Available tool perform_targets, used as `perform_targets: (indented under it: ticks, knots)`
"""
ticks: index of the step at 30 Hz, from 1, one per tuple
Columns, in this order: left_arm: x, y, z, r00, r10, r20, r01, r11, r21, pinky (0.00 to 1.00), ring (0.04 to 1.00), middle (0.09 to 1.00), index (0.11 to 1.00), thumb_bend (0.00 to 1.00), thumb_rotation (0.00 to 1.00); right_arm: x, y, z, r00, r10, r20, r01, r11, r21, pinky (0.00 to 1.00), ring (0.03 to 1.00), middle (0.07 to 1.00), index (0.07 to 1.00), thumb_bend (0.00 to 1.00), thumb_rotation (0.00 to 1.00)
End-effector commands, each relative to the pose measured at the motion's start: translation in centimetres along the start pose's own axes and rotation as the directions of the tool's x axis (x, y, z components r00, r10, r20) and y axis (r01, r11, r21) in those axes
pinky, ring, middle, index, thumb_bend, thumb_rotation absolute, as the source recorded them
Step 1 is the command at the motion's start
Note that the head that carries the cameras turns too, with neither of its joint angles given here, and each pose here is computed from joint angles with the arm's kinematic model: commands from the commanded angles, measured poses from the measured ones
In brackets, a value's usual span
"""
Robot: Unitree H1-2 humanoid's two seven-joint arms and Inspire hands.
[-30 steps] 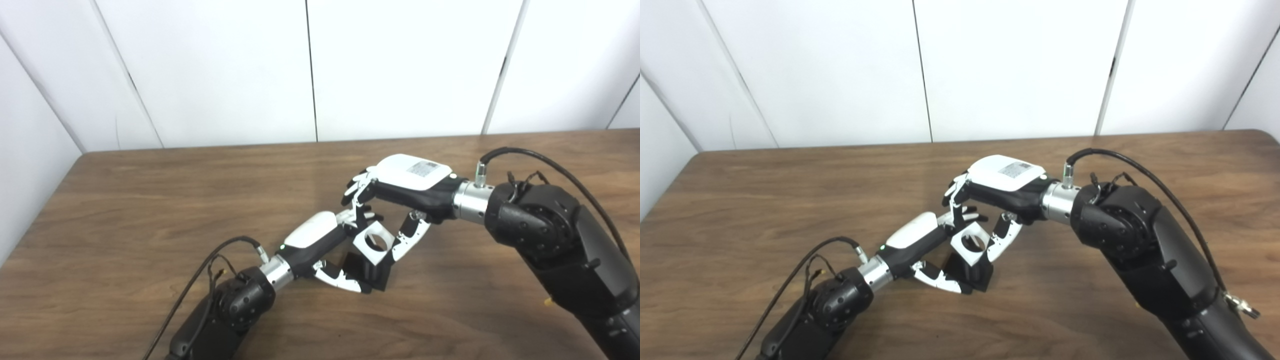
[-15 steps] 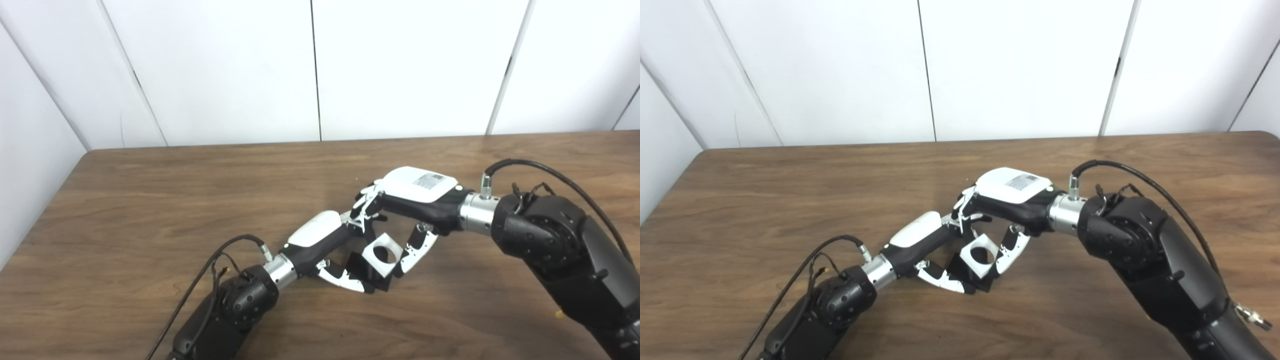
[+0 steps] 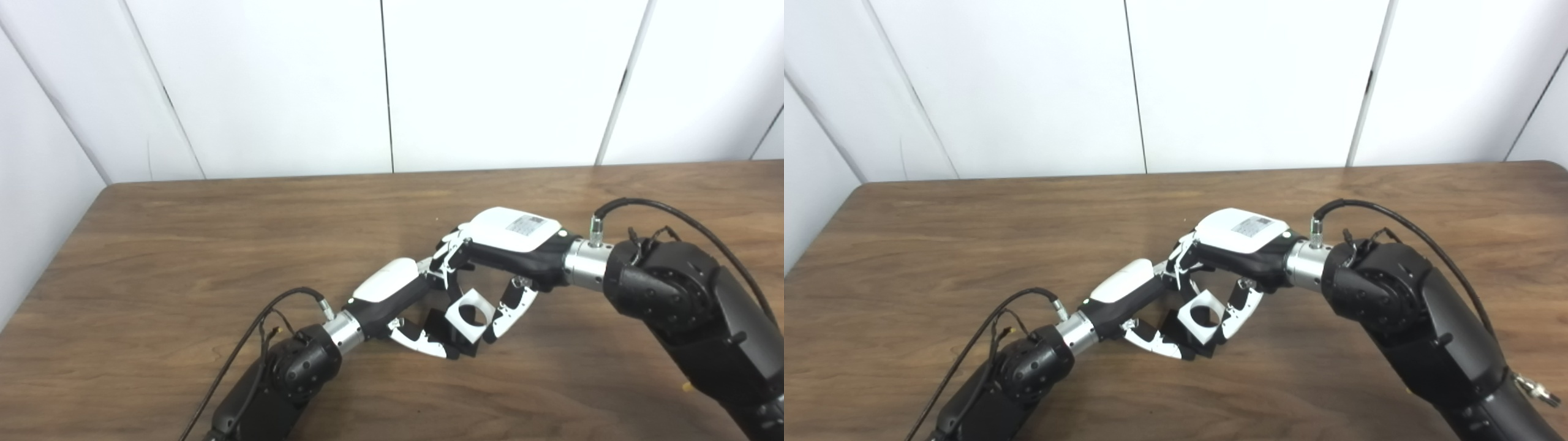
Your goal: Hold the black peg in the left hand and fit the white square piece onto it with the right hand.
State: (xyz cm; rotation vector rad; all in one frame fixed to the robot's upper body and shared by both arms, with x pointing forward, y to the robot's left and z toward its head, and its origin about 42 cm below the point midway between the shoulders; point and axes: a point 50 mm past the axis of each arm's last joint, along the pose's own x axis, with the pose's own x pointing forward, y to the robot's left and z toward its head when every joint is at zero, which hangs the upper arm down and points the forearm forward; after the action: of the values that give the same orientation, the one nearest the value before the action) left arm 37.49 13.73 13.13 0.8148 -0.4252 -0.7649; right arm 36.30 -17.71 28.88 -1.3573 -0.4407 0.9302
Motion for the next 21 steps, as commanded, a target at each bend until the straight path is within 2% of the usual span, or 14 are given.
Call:
perform_targets:
  ticks: [1, 13, 21]
  knots:
    - [0.3, -0.1, -0.3, 0.998, -0.047, -0.033, 0.049, 0.997, 0.055, 0.96, 1.000, 0.928, 0.494, 0.52, 0.08, -0.1, -1.7, 0.1, 0.999, -0.047, 0.018, 0.047, 0.998, -0.045, 0.92, 0.887, 0.800, 0.480, 0.52, 0.14]
    - [0.4, -0.2, -0.2, 0.999, -0.047, -0.025, 0.048, 0.997, 0.059, 0.97, 1.000, 0.933, 0.494, 0.52, 0.08, 0.9, -2.4, 0.7, 0.996, -0.085, 0.013, 0.085, 0.996, -0.002, 0.96, 0.902, 0.808, 0.481, 0.52, 0.14]
    - [0.5, -0.1, -0.1, 0.998, -0.059, -0.028, 0.060, 0.996, 0.064, 0.96, 1.000, 0.932, 0.494, 0.52, 0.08, 1.9, -2.2, 0.8, 0.995, -0.100, 0.015, 0.100, 0.995, 0.010, 0.93, 0.894, 0.802, 0.482, 0.52, 0.14]
